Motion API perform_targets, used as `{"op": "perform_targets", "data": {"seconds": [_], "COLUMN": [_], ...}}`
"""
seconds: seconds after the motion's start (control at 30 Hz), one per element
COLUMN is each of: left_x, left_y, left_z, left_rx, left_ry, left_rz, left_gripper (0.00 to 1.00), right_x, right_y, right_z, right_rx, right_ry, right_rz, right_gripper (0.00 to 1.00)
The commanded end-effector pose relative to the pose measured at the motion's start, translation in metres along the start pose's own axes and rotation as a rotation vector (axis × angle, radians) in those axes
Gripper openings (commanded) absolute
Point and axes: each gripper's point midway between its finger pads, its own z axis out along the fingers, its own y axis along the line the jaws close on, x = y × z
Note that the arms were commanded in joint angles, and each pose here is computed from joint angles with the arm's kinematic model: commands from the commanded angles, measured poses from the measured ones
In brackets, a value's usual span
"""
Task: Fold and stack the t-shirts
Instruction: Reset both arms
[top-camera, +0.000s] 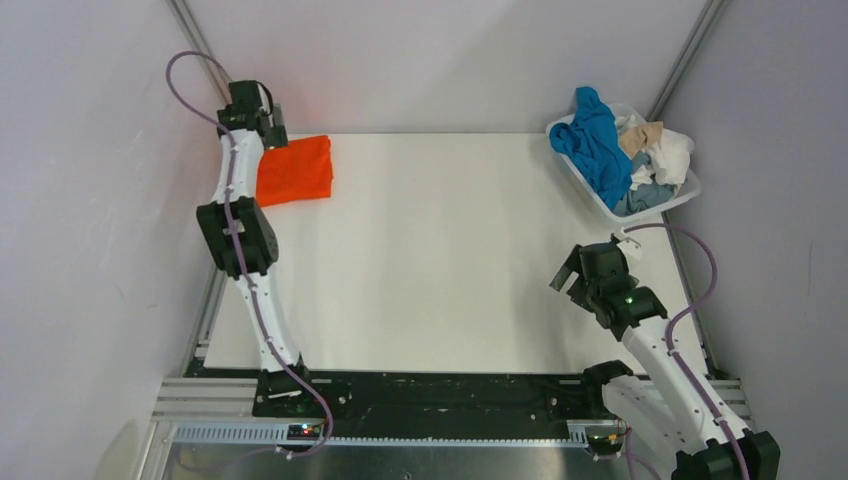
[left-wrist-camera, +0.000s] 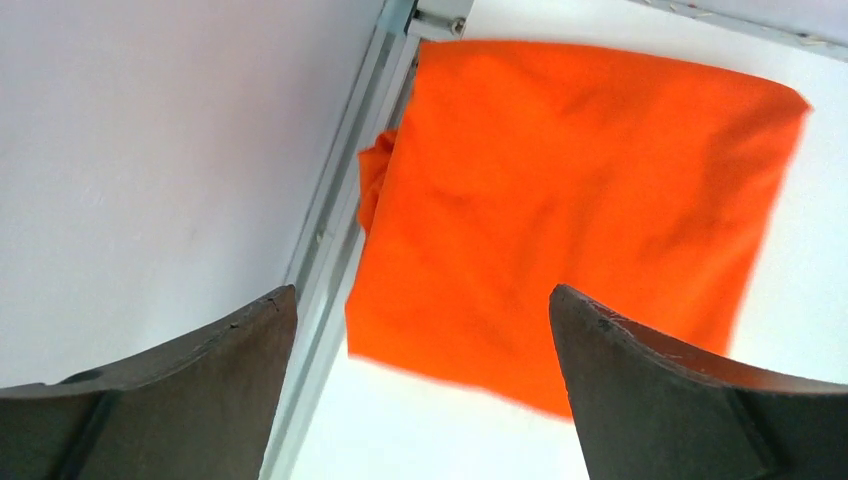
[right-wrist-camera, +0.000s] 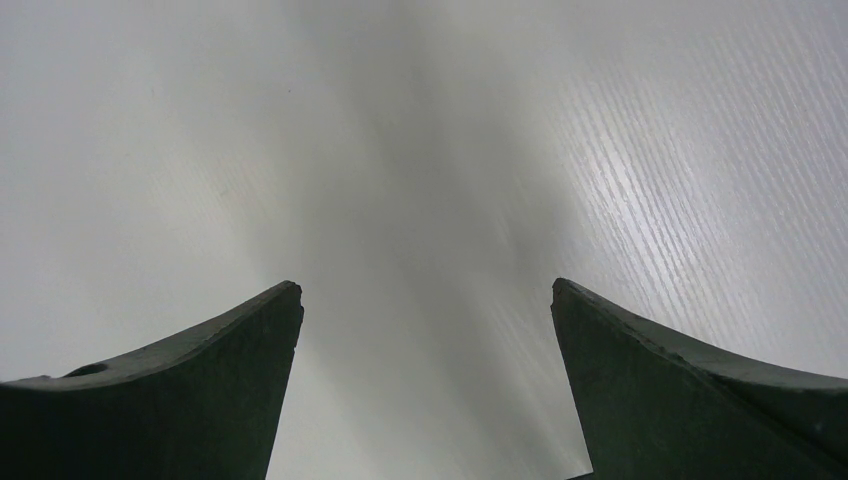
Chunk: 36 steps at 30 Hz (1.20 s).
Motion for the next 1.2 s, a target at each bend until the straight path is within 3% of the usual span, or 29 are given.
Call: {"op": "perform_targets", "data": {"seconds": [0.0, 0.13, 0.23, 0.27, 0.33, 0.4, 0.43, 0.47, 0.5, 0.53, 0.6, 0.7, 0.8, 1.0, 1.17], "left_x": [-0.072, -0.044, 0.004, 0.003, 0.036, 0.113, 0.106, 0.148, 0.148, 0.181, 0.205, 0.222, 0.252, 0.264, 0.266], "left_y": [0.006, -0.036, -0.09, -0.104, -0.123, -0.145, -0.147, -0.158, -0.157, -0.163, -0.164, -0.157, -0.141, -0.102, -0.09], "left_z": [-0.116, -0.154, -0.18, -0.205, -0.234, -0.245, -0.27, -0.271, -0.287, -0.289, -0.304, -0.328, -0.326, -0.325, -0.324], "left_rx": [0.06, 0.127, 0.212, 0.244, 0.275, 0.323, 0.382, 0.408, 0.448, 0.462, 0.505, 0.58, 0.59, 0.567, 0.539], "left_ry": [-0.209, -0.169, -0.098, -0.142, -0.164, -0.129, -0.204, -0.156, -0.194, -0.16, -0.163, -0.195, -0.2, -0.323, -0.35], "left_rz": [-0.219, -0.262, -0.237, -0.244, -0.24, -0.199, -0.262, -0.224, -0.267, -0.229, -0.235, -0.265, -0.312, -0.427, -0.445], "left_gripper": [1.0, 1.0, 1.0, 1.0, 1.0, 1.0, 1.0, 1.0, 1.0, 1.0, 1.0, 1.0, 1.0, 1.0, 1.0], "right_x": [-0.022, -0.025, -0.023, -0.022, -0.019, -0.016, -0.013, -0.012, -0.008, -0.007, 0.004, 0.007, 0.003, 0.008, 0.003], "right_y": [0.003, 0.01, 0.025, 0.027, 0.031, 0.029, 0.027, 0.025, 0.022, 0.021, 0.014, 0.013, 0.013, 0.012, 0.014], "right_z": [-0.009, -0.012, -0.017, -0.018, -0.019, -0.018, -0.017, -0.016, -0.015, -0.016, -0.008, -0.005, -0.009, -0.007, -0.011], "right_rx": [0.0, -0.037, -0.128, -0.146, -0.185, -0.194, -0.193, -0.189, -0.188, -0.195, -0.194, -0.224, -0.262, -0.297, -0.32], "right_ry": [-0.074, -0.08, -0.058, -0.053, -0.049, -0.054, -0.053, -0.052, -0.051, -0.061, -0.066, -0.103, -0.158, -0.183, -0.213], "right_rz": [0.091, 0.126, 0.096, 0.086, 0.061, 0.036, 0.022, 0.02, 0.018, 0.02, 0.019, 0.03, 0.039, 0.052, 0.06], "right_gripper": [0.99, 0.99, 0.99, 0.99, 0.99, 1.0, 1.0, 0.99, 0.99, 0.99, 0.99, 0.99, 0.99, 0.99, 0.99]}}
